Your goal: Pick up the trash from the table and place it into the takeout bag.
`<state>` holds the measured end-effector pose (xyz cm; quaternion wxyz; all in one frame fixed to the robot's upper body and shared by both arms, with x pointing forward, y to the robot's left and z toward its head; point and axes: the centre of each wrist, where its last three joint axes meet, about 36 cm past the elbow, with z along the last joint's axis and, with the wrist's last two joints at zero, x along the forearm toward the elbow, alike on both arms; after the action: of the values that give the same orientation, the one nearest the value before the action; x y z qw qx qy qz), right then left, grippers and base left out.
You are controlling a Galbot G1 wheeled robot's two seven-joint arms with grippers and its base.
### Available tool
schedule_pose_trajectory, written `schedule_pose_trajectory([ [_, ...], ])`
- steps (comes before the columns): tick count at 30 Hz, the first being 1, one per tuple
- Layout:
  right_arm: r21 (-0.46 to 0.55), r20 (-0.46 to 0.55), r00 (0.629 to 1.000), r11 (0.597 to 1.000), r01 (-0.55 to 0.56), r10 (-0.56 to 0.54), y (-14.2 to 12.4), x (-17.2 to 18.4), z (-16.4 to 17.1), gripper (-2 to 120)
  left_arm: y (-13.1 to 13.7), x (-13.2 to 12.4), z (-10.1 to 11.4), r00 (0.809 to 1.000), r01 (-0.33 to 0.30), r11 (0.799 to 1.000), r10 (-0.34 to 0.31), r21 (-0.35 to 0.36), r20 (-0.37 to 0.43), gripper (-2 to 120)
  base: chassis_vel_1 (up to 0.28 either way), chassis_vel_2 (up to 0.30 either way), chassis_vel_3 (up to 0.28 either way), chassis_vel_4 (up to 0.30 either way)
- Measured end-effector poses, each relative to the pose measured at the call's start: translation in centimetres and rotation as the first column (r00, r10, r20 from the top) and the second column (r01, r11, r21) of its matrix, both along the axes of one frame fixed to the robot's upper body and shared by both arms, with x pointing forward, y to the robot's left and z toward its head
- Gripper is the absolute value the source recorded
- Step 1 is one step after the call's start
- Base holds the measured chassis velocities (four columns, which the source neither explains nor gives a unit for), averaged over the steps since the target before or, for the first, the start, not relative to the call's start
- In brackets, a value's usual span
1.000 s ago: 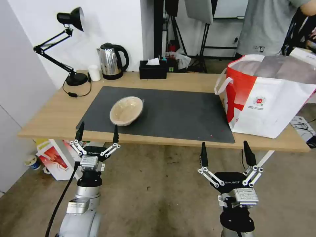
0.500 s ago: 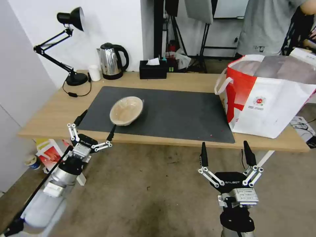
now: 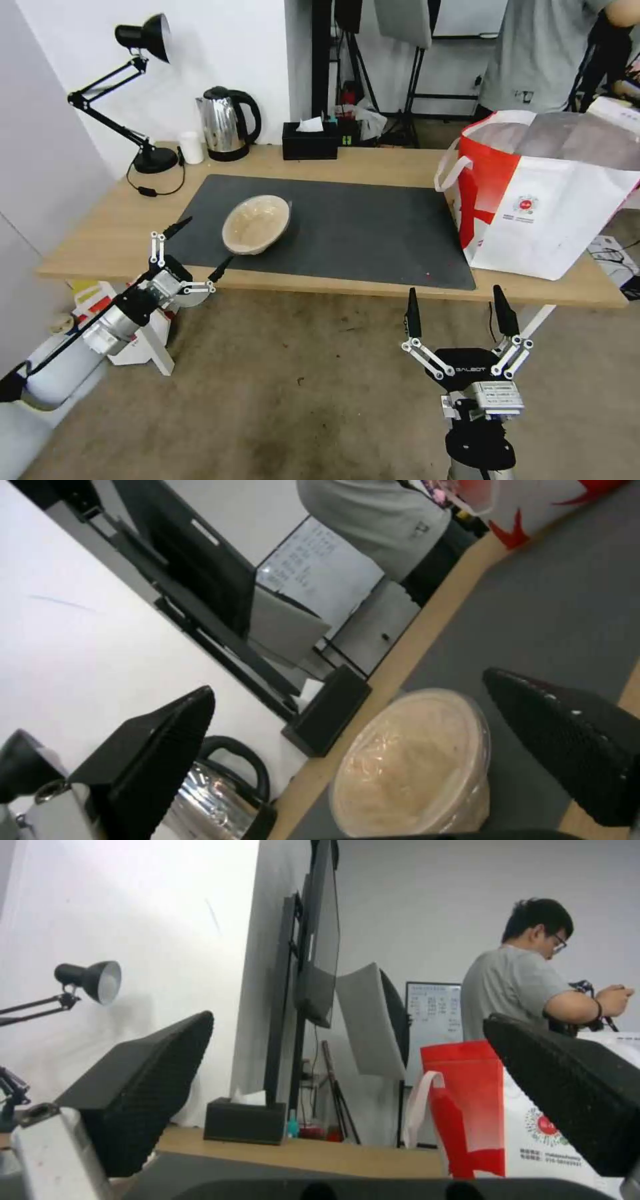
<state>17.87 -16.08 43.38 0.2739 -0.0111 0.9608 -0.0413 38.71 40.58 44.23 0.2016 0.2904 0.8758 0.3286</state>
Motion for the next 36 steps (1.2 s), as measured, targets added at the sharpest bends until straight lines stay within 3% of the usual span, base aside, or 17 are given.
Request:
schedule_pose_trajectory([
  [22,0.000,0.000,1.000,1.000,0.000,0.000,0.0,0.0,0.0,100,1.6,0.7,-0.7,0.994,0.045,0.997,-0.039,0.065,-0.100,100,0.000,0.000,0.000,0.000],
  [36,0.000,0.000,1.000,1.000,0.000,0.000,0.0,0.0,0.0,100,3.2,1.1,-1.1,0.993,0.011,0.996,-0.001,0.091,-0.114,100,0.000,0.000,0.000,0.000],
])
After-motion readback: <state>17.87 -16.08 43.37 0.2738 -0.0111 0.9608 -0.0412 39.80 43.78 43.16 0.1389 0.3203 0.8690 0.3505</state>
